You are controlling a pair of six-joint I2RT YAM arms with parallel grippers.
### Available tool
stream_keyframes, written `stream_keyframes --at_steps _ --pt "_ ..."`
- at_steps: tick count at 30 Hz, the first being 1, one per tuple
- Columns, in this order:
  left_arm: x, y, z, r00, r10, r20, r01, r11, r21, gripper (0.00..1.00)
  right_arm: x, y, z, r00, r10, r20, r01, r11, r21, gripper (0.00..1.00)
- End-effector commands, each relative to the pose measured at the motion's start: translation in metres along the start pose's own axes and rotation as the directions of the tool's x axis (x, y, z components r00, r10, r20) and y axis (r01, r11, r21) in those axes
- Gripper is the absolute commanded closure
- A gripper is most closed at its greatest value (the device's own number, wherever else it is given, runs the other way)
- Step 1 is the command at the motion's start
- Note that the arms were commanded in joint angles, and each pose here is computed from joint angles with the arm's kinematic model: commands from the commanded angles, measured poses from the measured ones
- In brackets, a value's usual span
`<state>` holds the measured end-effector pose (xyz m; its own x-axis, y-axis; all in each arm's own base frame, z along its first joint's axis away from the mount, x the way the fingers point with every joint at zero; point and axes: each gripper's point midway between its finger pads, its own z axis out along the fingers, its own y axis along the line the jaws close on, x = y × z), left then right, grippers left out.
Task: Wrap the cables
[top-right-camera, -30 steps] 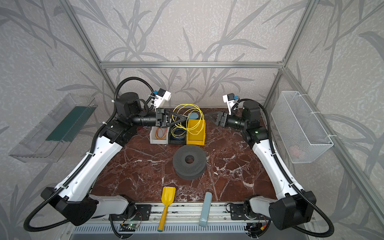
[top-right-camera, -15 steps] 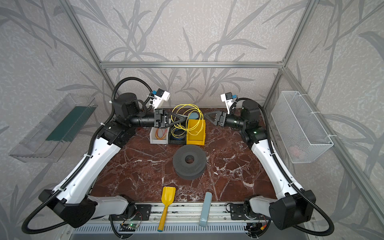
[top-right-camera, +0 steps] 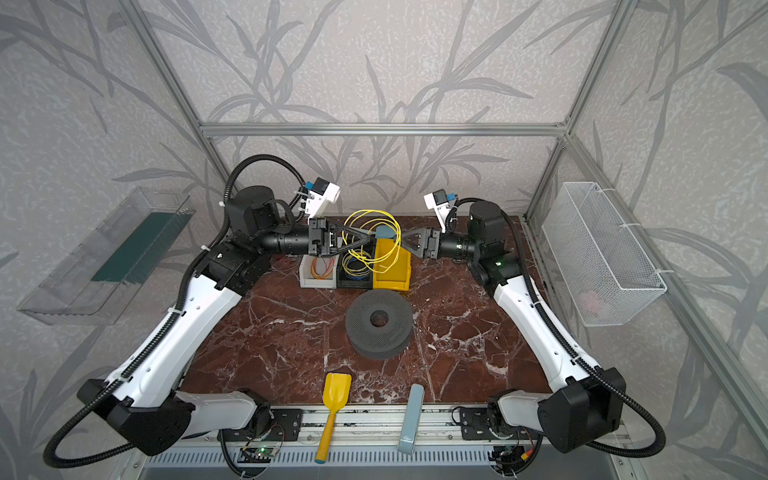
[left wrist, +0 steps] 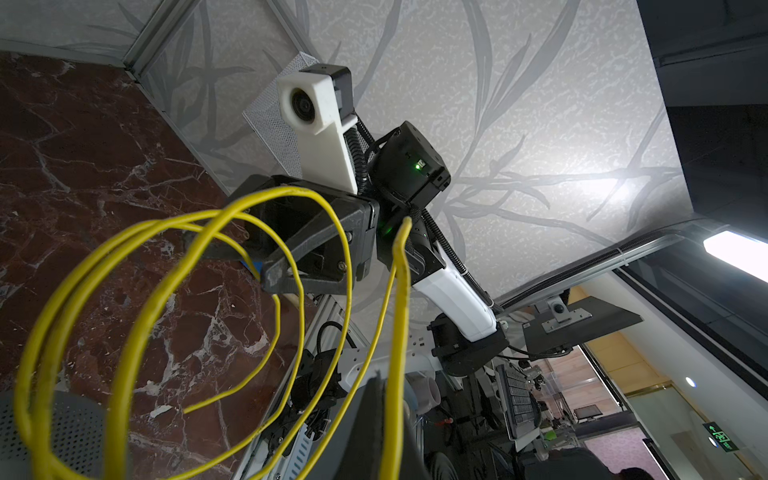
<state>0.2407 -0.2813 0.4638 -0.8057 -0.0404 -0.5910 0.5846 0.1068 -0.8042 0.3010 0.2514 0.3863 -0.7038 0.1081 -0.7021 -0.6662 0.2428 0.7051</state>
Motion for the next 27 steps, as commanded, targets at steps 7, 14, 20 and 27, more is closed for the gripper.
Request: stream_keyframes --at_steps 7,14,20,27 --pt "0.007 -0.006 -0.002 0.999 0.04 -0.024 -0.04 0.999 0.027 1.0 0.01 0.03 0.019 0.996 -0.059 -0.064 0.051 0.991 -0.122 0.4" --pt "0.007 0.003 -0.002 0.999 0.043 -0.021 -0.043 0.999 -0.001 1.0 0.022 0.017 0.027 0.996 0.002 -0.085 -0.011 0.995 -0.102 0.77" --pt "-0.009 0.006 -0.025 0.996 0.052 0.071 -0.047 0.996 -0.08 1.0 0.026 -0.039 0.003 0.998 0.047 -0.051 -0.037 0.983 0.18 1.0" --pt "-0.048 0.012 -0.09 0.957 0.062 0.284 0.005 0.974 -0.228 1.0 0.038 -0.124 -0.059 0.995 0.09 0.041 -0.098 0.831 0.548 1.0"
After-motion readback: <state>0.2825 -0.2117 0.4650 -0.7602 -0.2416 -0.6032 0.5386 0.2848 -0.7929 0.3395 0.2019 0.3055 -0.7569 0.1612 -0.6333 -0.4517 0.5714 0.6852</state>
